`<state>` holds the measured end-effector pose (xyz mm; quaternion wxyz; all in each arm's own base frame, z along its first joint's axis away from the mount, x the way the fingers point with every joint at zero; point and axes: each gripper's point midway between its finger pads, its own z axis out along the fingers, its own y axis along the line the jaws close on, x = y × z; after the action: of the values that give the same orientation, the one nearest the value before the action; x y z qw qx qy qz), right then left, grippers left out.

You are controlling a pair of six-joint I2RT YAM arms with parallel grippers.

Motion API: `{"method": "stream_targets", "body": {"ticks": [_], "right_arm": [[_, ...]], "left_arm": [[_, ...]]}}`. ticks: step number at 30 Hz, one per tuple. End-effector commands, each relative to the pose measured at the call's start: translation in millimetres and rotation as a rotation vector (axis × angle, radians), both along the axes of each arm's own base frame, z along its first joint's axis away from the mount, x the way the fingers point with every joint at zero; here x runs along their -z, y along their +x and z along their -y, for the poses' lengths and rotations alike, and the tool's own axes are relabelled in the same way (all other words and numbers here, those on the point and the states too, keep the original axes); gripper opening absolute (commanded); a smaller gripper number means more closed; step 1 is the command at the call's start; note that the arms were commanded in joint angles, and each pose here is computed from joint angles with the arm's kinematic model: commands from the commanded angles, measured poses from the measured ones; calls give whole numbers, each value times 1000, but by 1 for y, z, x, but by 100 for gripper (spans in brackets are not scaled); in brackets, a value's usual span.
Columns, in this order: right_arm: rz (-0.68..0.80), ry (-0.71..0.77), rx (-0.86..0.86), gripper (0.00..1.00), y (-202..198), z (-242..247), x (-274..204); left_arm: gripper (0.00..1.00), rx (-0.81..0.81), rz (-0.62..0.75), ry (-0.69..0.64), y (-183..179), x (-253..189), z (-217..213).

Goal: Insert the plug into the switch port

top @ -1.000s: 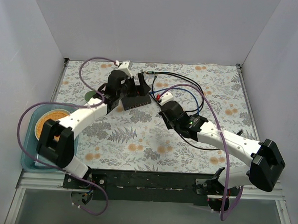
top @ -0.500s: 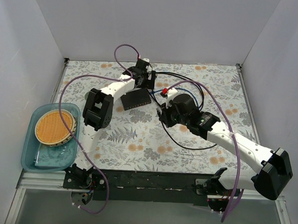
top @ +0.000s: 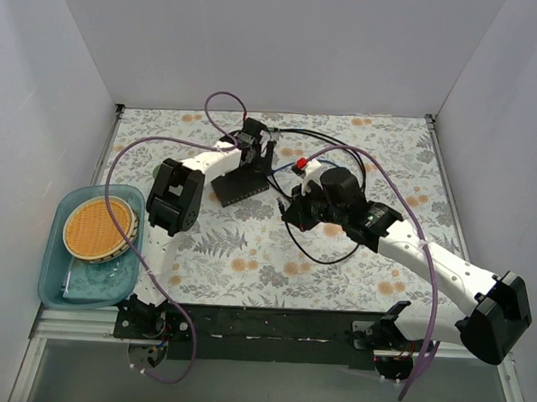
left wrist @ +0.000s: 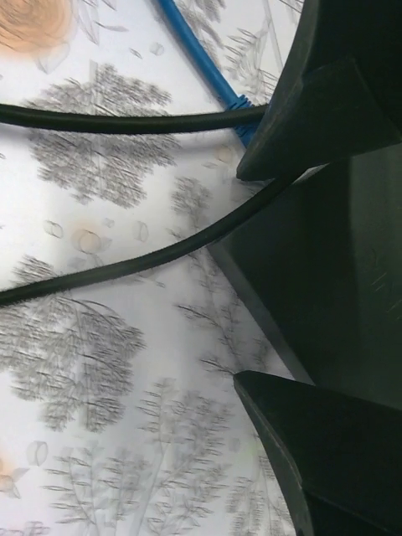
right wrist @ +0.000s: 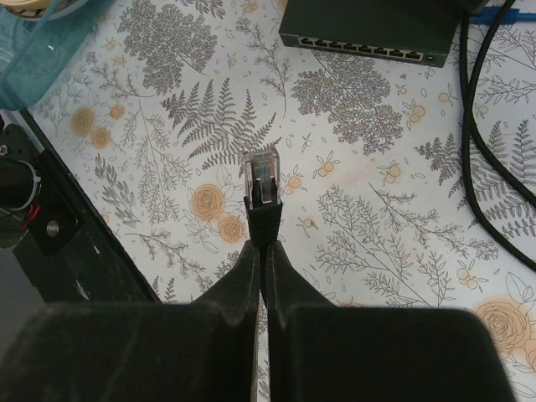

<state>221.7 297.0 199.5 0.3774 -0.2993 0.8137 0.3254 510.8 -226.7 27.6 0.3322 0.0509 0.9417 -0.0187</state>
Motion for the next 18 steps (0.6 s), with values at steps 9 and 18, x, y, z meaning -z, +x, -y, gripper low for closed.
{"method": "stream_targets", "body": {"ticks": [9,18], "right_arm": [[3,42,-22,1,0,-7,-2],[-11,26,-23,1,0,-6,7]], "left_arm": [[98,-50,-183,-201,-91,-9,-3],[98,-12,-223,-373,-131,-23,11]]}}
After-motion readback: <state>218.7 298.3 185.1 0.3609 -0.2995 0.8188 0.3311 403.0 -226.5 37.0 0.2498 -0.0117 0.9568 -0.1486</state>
